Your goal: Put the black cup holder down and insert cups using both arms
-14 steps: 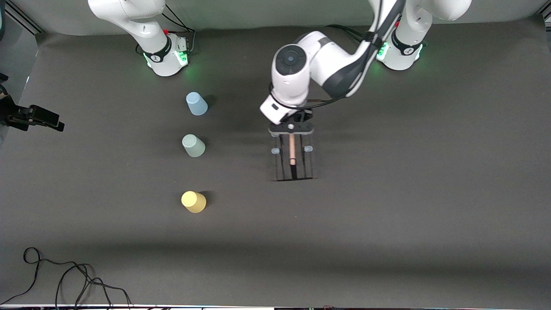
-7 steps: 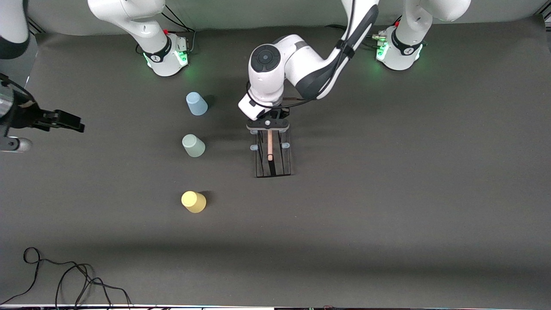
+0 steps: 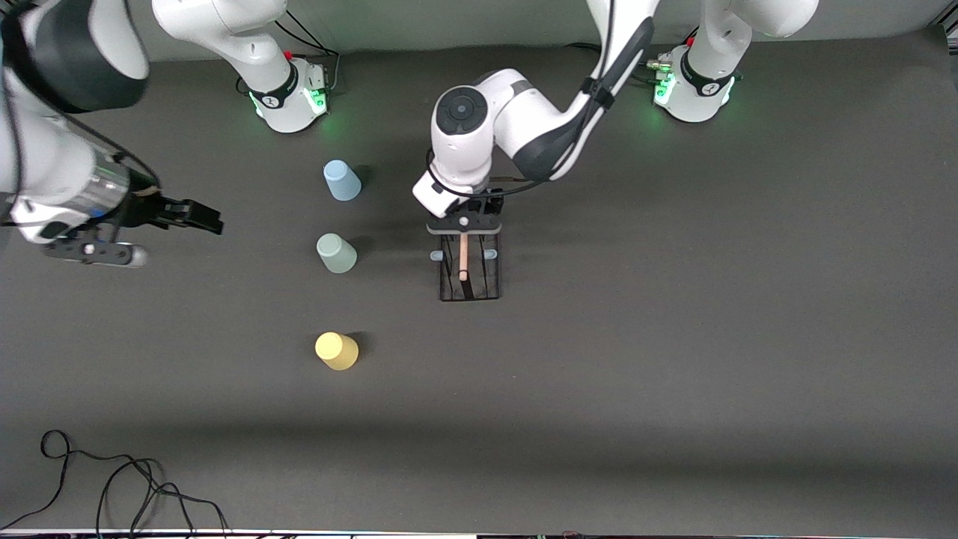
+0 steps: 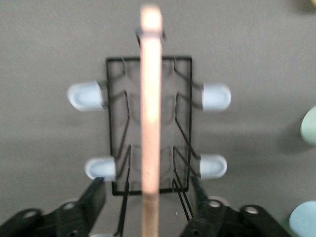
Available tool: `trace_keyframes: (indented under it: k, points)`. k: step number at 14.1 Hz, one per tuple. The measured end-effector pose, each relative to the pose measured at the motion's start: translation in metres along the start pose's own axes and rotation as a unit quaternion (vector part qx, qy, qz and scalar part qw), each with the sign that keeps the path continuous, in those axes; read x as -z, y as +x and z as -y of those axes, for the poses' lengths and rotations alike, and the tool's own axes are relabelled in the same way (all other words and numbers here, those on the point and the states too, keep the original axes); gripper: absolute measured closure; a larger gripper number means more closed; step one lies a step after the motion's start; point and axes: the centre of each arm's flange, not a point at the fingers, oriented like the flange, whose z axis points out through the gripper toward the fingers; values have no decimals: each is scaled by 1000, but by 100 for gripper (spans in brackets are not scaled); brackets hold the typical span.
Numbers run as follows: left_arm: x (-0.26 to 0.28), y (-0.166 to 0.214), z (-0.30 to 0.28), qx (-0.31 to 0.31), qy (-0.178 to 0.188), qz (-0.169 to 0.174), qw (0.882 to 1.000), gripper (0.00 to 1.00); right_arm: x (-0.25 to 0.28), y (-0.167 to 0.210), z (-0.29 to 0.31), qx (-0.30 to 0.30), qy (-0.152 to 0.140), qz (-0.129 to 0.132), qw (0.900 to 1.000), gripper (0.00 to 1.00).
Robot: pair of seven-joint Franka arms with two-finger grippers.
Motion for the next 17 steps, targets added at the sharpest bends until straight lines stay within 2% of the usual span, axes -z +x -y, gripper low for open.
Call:
trace_keyframes:
  k: [1,2,6,10,12,14,17]
  points:
    - [23,20,18,15,0,0,1000,2,-16,-8,4,2,3,-7,1000,0]
    - [51,39,40,24,2,1,1000,0,-32,-16,9,4,6,-13,1000,0]
    - [162,92,149,47,4,2,999,0,-103,-41,44,-13,12,-38,999,0]
    - [216,136,281,49,10,14,999,0,-172,-54,63,-12,7,-46,999,0]
    - [224,144,335,51,24,12,998,0,-196,-55,61,-12,5,-50,999,0]
    - [236,137,377,28,47,2,999,0,-223,-59,61,-8,5,-60,998,0]
    - [262,119,432,-9,47,-11,999,0,-267,-68,65,3,4,-78,997,0]
